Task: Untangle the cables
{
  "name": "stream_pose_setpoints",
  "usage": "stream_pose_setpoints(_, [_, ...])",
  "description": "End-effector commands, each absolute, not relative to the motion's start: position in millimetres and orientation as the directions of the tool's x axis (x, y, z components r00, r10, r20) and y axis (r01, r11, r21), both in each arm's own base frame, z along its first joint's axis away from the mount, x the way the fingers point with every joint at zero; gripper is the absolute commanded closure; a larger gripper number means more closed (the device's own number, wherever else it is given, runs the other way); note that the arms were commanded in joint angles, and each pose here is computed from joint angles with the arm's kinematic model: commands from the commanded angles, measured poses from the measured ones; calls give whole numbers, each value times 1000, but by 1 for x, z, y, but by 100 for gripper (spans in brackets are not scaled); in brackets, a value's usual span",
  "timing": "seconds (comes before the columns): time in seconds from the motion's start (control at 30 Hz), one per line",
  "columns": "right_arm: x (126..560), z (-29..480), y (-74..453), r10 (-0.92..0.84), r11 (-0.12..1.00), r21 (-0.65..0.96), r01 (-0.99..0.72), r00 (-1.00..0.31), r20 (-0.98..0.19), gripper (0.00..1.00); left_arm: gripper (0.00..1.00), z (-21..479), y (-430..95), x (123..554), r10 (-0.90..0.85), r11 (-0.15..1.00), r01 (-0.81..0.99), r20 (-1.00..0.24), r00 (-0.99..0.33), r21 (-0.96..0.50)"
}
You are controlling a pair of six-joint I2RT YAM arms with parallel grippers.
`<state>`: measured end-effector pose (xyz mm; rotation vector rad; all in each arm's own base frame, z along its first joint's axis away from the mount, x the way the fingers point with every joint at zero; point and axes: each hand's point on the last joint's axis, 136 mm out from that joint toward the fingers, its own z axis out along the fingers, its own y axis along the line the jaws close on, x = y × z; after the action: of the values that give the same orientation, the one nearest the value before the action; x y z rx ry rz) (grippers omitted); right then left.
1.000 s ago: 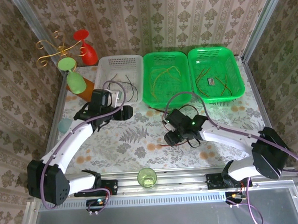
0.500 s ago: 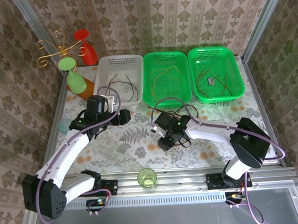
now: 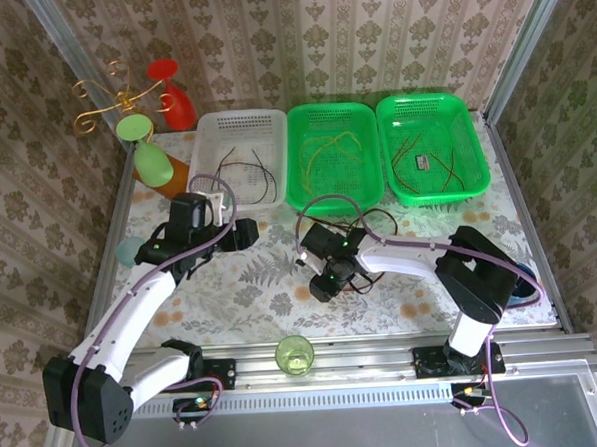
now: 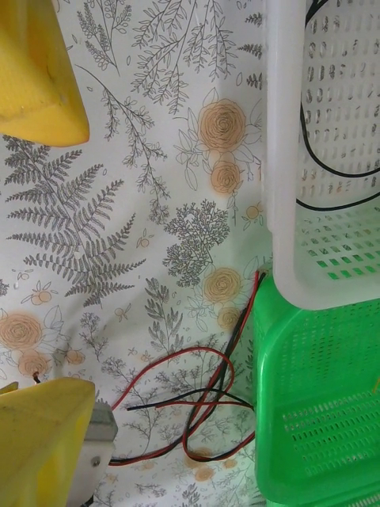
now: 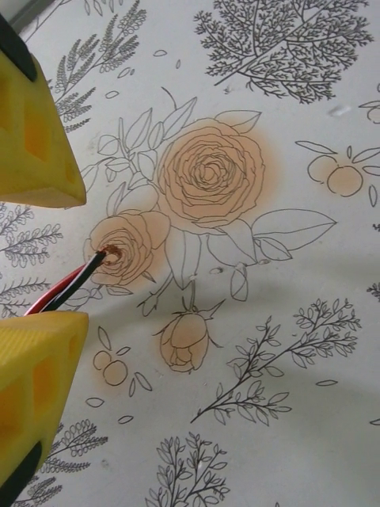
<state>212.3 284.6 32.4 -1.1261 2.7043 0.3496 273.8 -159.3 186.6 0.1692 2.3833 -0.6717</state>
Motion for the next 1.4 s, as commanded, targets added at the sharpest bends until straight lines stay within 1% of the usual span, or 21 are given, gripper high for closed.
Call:
stream_pose_setpoints(0.0, [216,35,289,-659,697,142,-703,-706,-260,64,23,192,-156,273,-73,862,269,-630,-773,-430])
stream_pose_setpoints(0.1, [214,32,287,-662,696,143,-704,-706,-251,67,23,193,-156,272,-72,861,271,-630,-773,-430])
stream_pose_setpoints(0.13, [217,32,291,-659,694,144,-706,-702,-270,67,23,193,-156,272,-70,861,272,-631,-772,-429])
stream_pose_setpoints(0.23, [218,31,292,-657,693,144,-706,-701,-276,69,23,194,-156,272,-72,861,273,-633,-771,-430])
stream_pose_setpoints(0.47, [225,25,291,-636,713,127,-689,-712,-298,70,23,195,-157,274,-72,860,275,-637,-768,-429])
stream_pose_setpoints(0.7, [225,14,284,-638,724,108,-681,-721,-270,73,23,192,-157,273,-71,862,272,-633,-771,-428])
stream_pose_setpoints(0.9, [224,13,279,-642,727,93,-680,-722,-258,73,23,192,-157,274,-71,862,272,-634,-770,-427])
stream_pose_setpoints(0.93, [224,13,279,-644,727,90,-681,-721,-254,75,23,193,-157,274,-71,862,272,-633,-771,-427])
stream_pose_setpoints(1.03, [224,14,279,-643,726,89,-682,-719,-262,85,23,193,-157,275,-70,862,273,-633,-771,-428])
stream_pose_setpoints(1.1, [225,15,279,-642,727,89,-681,-720,-265,86,23,194,-157,275,-70,861,275,-635,-769,-427])
stream_pose_setpoints(1.2, [228,12,278,-643,730,75,-680,-719,-262,85,23,193,-157,275,-67,862,277,-637,-768,-424])
stream_pose_setpoints(1.27, [229,9,278,-647,728,73,-682,-718,-255,86,23,193,-157,275,-68,863,275,-636,-769,-425])
stream_pose_setpoints(1.37, [231,11,280,-645,728,72,-682,-717,-263,96,23,194,-157,275,-65,863,277,-637,-768,-423])
